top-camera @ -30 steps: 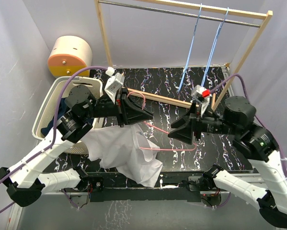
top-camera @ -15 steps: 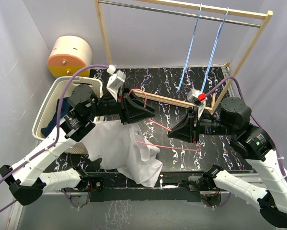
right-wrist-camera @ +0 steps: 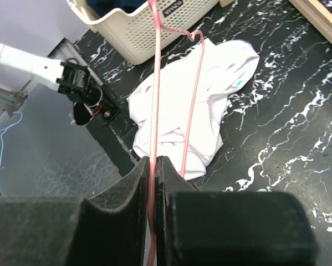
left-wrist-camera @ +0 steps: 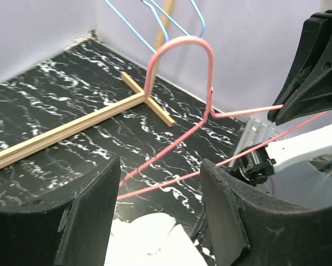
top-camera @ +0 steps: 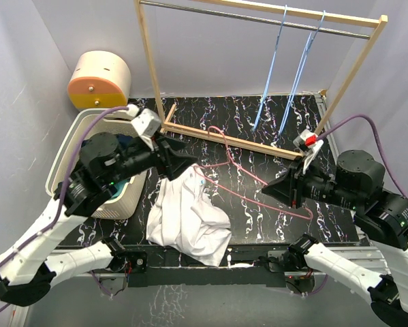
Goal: Remove the t-shirt from the hanger
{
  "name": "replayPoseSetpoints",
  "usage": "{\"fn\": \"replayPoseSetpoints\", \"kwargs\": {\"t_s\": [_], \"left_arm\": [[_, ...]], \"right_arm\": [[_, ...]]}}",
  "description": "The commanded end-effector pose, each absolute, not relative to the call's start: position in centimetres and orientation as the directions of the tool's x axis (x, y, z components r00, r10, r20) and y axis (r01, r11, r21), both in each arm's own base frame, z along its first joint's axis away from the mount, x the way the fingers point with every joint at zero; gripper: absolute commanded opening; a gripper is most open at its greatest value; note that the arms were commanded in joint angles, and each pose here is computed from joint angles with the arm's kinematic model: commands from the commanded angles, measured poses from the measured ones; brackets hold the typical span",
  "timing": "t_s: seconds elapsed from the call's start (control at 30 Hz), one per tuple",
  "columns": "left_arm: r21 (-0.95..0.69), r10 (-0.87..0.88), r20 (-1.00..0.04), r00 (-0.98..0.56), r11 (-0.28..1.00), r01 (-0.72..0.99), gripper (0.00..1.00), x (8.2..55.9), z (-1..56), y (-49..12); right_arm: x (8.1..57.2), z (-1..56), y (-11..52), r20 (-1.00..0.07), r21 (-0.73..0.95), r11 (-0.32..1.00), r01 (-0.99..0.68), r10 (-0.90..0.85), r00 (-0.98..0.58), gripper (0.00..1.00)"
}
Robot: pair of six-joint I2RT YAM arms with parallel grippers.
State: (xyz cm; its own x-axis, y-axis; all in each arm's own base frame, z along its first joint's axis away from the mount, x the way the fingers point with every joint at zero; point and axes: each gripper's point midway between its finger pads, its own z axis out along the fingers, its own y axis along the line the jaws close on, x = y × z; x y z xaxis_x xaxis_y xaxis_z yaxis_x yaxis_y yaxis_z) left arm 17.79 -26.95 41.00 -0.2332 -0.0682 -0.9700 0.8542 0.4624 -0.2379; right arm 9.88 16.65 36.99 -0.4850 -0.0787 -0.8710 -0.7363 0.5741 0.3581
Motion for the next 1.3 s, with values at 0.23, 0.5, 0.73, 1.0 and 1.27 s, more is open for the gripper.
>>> {"fn": "replayPoseSetpoints", "kwargs": {"t_s": [0.23, 0.5, 0.73, 1.0, 1.27], "left_arm": [[-0.2, -0.038, -0.974, -0.225, 0.616, 0.762, 0.58, 17.2, 38.1, -21.8], [-0.238, -0.035, -0.961, -0.274, 0.604, 0.76, 0.58, 16.7, 35.7, -21.9], [-0.276, 0.019, -0.935, -0.354, 0.586, 0.762, 0.59, 16.3, 32.6, -22.8], [-0.294, 0.03, -0.923, -0.384, 0.59, 0.752, 0.59, 16.1, 30.7, -22.7], [-0.312, 0.047, -0.906, -0.421, 0.598, 0.738, 0.59, 16.0, 29.0, -22.8]], "right_arm": [[15.6, 42.7, 18.4, -0.916, 0.357, 0.642, -0.679, 0.1, -0.388, 0.08], [19.2, 48.8, 20.6, -0.927, 0.375, 0.606, -0.701, 0.268, -0.263, 0.08], [24.6, 53.0, 21.8, -0.91, 0.393, 0.663, -0.637, 0.378, -0.168, 0.08], [29.9, 55.4, 20.2, -0.894, 0.389, 0.78, -0.489, 0.448, 0.004, 0.08], [32.0, 56.7, 18.0, -0.865, 0.405, 0.834, -0.375, 0.483, 0.138, 0.08]]}}
